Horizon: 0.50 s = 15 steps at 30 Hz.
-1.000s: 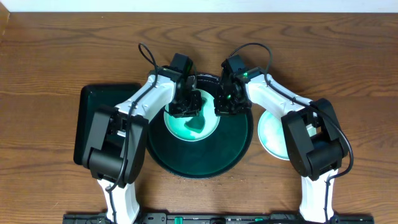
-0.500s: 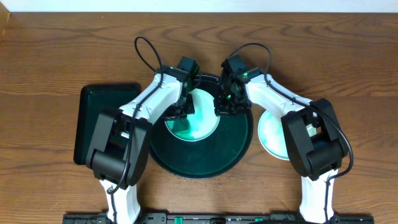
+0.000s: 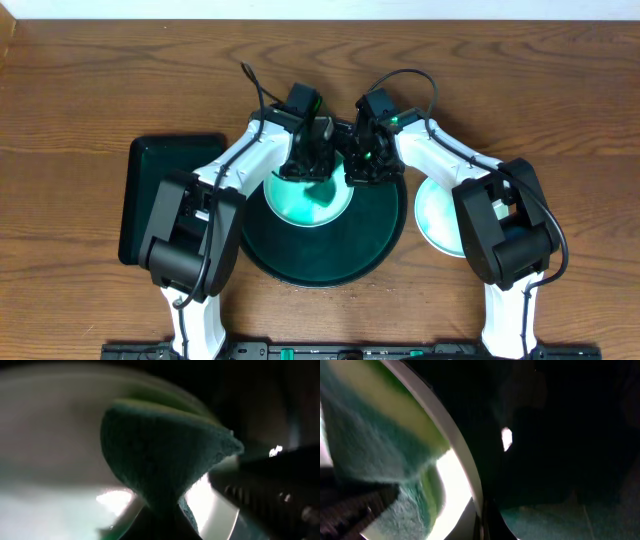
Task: Clean dirty plates on tray and stack at the side
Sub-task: 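Bring the sponge in the left gripper onto the plate and scrub, then lift the sponge away and retract the left arm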
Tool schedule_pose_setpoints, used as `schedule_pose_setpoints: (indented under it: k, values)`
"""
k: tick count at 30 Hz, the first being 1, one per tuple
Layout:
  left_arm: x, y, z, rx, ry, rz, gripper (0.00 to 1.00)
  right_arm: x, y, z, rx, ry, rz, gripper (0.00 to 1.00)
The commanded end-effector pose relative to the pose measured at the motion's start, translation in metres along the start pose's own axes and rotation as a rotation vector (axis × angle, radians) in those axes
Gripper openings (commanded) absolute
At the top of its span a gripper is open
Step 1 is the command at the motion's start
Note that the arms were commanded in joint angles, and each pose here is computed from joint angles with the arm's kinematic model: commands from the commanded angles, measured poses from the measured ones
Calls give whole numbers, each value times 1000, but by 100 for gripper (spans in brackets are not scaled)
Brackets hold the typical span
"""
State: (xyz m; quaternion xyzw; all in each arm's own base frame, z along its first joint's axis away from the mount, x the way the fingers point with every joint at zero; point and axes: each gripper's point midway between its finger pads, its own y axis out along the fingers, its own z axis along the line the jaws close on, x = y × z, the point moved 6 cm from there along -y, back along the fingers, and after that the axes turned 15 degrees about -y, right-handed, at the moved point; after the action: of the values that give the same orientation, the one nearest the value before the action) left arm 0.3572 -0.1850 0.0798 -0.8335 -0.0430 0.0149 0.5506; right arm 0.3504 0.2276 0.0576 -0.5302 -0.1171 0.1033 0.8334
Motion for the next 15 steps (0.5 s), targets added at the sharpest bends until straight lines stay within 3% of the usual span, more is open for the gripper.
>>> schedule_pose_setpoints:
  k: [1,7,15]
  values:
    - [15,2,21,28,-21,-41,7,-9,8,-2,-34,10,28,1]
    - [28,-36,74,293,-253,-138,7,-9,8,-3,-38,10,31,1]
    - [3,-122,87,279,-369,-171,7,-9,8,-3,-37,11,30,1]
